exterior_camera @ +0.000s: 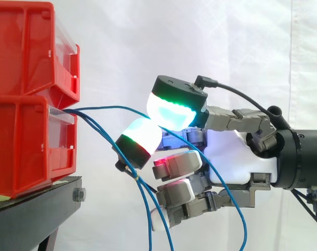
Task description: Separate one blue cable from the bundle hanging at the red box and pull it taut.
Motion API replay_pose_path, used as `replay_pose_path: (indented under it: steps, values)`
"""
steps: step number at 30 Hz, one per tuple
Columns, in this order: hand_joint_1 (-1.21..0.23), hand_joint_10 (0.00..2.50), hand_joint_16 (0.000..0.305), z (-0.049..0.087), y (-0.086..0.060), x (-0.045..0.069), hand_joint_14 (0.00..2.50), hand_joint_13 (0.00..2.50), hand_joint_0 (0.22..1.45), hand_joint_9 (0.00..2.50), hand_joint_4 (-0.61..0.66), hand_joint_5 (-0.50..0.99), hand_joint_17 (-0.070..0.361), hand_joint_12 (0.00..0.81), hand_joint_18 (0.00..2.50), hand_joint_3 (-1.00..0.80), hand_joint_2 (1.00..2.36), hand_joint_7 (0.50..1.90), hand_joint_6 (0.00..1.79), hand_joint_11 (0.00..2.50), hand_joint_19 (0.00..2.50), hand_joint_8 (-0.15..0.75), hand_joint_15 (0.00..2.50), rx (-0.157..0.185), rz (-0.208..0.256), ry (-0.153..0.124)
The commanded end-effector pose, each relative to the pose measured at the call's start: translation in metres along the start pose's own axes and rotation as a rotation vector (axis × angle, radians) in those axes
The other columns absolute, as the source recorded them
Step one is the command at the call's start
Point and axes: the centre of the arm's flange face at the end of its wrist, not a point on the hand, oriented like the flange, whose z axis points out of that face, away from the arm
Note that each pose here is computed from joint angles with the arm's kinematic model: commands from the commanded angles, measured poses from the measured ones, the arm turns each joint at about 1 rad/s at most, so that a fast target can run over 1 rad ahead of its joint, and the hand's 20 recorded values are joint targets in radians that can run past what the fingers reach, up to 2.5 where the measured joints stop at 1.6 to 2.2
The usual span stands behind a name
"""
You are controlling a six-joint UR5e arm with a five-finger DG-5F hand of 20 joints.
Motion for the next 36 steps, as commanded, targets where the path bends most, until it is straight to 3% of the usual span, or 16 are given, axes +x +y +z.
replay_pose_path:
  steps: [1, 4, 8, 11, 15, 18, 23, 26, 28, 36]
  values:
    - [-0.68, 0.02, 0.048, 0.0000, -0.0001, 0.0003, 0.02, 1.01, 0.59, 1.07, 0.00, -0.16, 0.109, 0.393, 0.72, -0.08, 1.03, 1.13, 0.87, 1.50, 0.61, 0.301, 1.10, 0.001, 0.072, 0.001]
    - [-0.68, 0.03, 0.048, 0.0000, -0.0001, 0.0003, 0.03, 0.98, 0.59, 1.03, 0.00, -0.16, 0.108, 0.398, 0.71, -0.08, 1.03, 1.12, 0.87, 1.29, 0.61, 0.317, 1.06, 0.001, 0.100, 0.001]
    - [-0.68, 0.03, 0.048, 0.0000, -0.0001, 0.0003, 0.03, 0.96, 0.59, 1.03, 0.00, -0.16, 0.108, 0.396, 0.71, -0.08, 1.03, 1.12, 0.87, 1.21, 0.61, 0.337, 1.01, 0.001, 0.127, 0.001]
    - [-0.69, 0.03, 0.048, 0.0000, -0.0001, 0.0006, 0.03, 0.92, 0.59, 1.00, 0.00, -0.16, 0.108, 0.397, 0.71, -0.08, 1.03, 1.13, 0.87, 1.05, 0.59, 0.352, 0.86, 0.001, 0.133, 0.004]
    - [-0.69, 0.02, 0.048, -0.0006, -0.0009, 0.0002, 0.02, 0.87, 0.59, 0.93, 0.01, -0.16, 0.107, 0.379, 0.71, -0.07, 1.03, 1.13, 0.86, 0.60, 0.55, 0.389, 0.62, 0.004, 0.134, 0.000]
    - [-0.69, 0.02, 0.047, -0.0004, -0.0008, 0.0003, 0.02, 0.86, 0.59, 0.92, 0.01, -0.16, 0.107, 0.379, 0.71, -0.07, 1.03, 1.14, 0.86, 0.54, 0.56, 0.398, 0.61, 0.002, 0.135, 0.001]
    - [-0.69, 0.03, 0.048, -0.0004, -0.0008, 0.0003, 0.03, 0.89, 0.59, 1.01, 0.01, -0.16, 0.107, 0.396, 0.71, -0.08, 1.03, 1.14, 0.87, 0.89, 0.58, 0.326, 0.78, 0.002, 0.135, 0.001]
    - [-0.68, 0.03, 0.048, -0.0004, -0.0008, 0.0003, 0.03, 0.92, 0.59, 1.07, 0.01, -0.16, 0.107, 0.401, 0.70, -0.09, 1.03, 1.13, 0.87, 1.23, 0.59, 0.309, 0.90, 0.002, 0.135, 0.001]
    - [-0.68, 0.02, 0.048, -0.0017, -0.0032, -0.0003, 0.03, 0.98, 0.59, 1.07, 0.01, -0.17, 0.108, 0.404, 0.72, -0.09, 1.03, 1.12, 0.87, 1.39, 0.64, 0.291, 1.09, 0.005, 0.134, -0.003]
    - [-0.67, 0.02, 0.047, -0.0034, -0.0058, -0.0005, 0.01, 1.12, 0.60, 1.06, 0.02, -0.17, 0.106, 0.360, 0.87, -0.10, 1.03, 1.09, 0.87, 1.56, 0.81, 0.296, 1.49, 0.014, 0.124, -0.002]
